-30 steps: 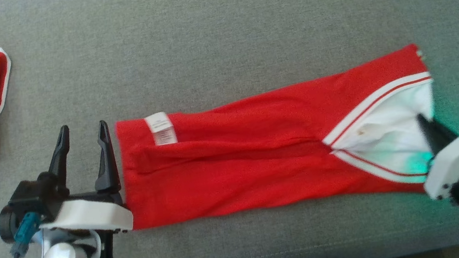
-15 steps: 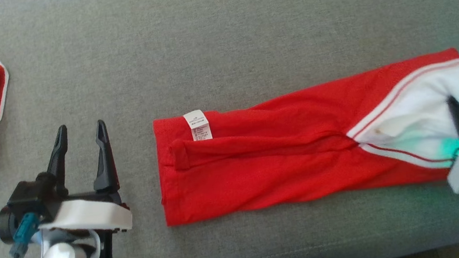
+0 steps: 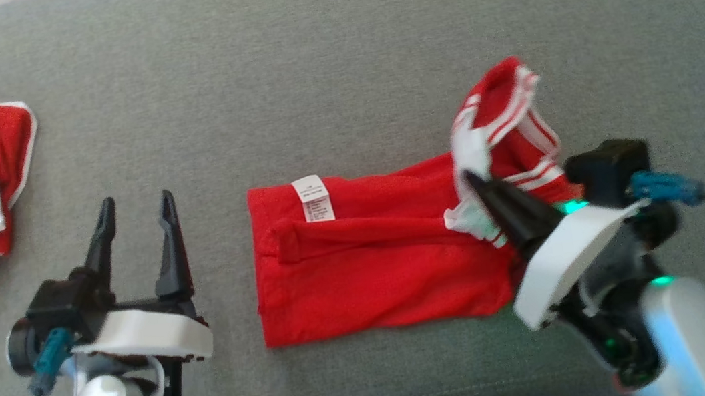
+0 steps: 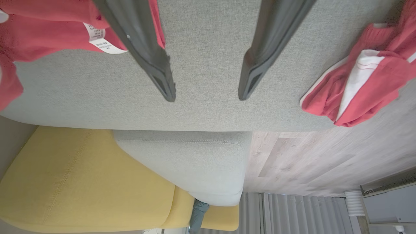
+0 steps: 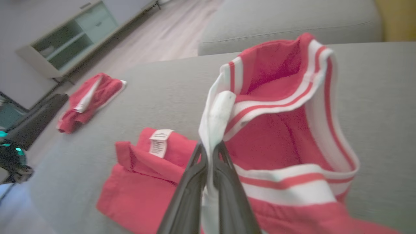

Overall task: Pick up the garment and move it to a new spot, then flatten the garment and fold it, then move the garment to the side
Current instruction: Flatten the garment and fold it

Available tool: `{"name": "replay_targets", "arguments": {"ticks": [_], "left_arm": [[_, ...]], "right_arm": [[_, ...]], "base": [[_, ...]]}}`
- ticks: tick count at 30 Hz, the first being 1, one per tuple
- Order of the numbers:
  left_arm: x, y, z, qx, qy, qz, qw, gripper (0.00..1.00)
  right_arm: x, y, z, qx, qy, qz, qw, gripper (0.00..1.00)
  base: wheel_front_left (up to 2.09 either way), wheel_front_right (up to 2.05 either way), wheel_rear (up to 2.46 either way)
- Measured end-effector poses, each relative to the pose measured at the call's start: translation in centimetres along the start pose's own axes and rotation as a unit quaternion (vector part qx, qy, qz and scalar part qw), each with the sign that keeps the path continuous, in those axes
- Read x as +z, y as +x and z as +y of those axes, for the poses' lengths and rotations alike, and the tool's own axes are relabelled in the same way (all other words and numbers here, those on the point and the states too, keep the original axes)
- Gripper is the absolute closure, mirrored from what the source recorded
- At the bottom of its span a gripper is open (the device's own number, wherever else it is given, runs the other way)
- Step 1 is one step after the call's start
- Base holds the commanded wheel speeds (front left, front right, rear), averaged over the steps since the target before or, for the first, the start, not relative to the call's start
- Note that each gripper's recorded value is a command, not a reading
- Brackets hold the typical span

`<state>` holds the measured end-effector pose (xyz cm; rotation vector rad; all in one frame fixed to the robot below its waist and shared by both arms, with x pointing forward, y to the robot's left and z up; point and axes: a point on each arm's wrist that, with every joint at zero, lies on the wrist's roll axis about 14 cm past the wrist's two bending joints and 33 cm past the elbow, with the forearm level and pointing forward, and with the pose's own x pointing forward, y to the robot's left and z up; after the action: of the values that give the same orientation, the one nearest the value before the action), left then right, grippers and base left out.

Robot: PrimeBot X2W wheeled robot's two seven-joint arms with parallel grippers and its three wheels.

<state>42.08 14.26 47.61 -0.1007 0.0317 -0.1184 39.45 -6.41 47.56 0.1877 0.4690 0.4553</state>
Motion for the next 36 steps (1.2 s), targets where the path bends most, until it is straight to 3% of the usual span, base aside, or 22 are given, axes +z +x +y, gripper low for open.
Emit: {"name": "replay_targets", "arguments": {"ticks": [4,9,24,25,26,27,36], "left_arm": [[0.0,-0.6,0.3,0.005,-0.001,0.001,1.0,0.0],[-0.3,-1.2,1.4,0.022,0.002,0.008,1.0,0.0],[-1.9,-1.8,1.8,0.032,-0.005,0.031,0.999,0.0],[-1.9,-1.8,1.8,0.032,-0.005,0.032,0.999,0.0],[-2.0,-1.7,1.8,0.032,-0.005,0.032,0.999,0.0],[-2.0,-1.7,1.8,0.032,-0.005,0.033,0.999,0.0],[-1.9,-1.1,1.6,0.028,-0.004,0.03,0.999,0.0]], "right_arm": [[-1.4,1.7,3.7,0.075,0.057,-0.004,0.996,1.0],[-3.2,3.5,7.5,0.137,0.081,0.004,0.987,1.0],[-7.1,5.9,12.1,0.212,0.102,0.055,0.97,1.0],[-7.6,5.9,12.2,0.214,0.104,0.061,0.969,0.96],[-8.0,5.9,12.3,0.215,0.104,0.066,0.969,0.12],[-8.2,6.0,12.3,0.215,0.106,0.068,0.968,0.0],[-3.6,6.1,14.1,0.251,0.113,-0.028,0.961,0.0]], "base": [[0.0,0.0,0.0],[0.0,0.0,0.0],[0.0,0.0,0.0],[0.0,0.0,0.0],[0.0,0.0,0.0],[0.0,0.0,0.0],[0.0,0.0,0.0]]}}
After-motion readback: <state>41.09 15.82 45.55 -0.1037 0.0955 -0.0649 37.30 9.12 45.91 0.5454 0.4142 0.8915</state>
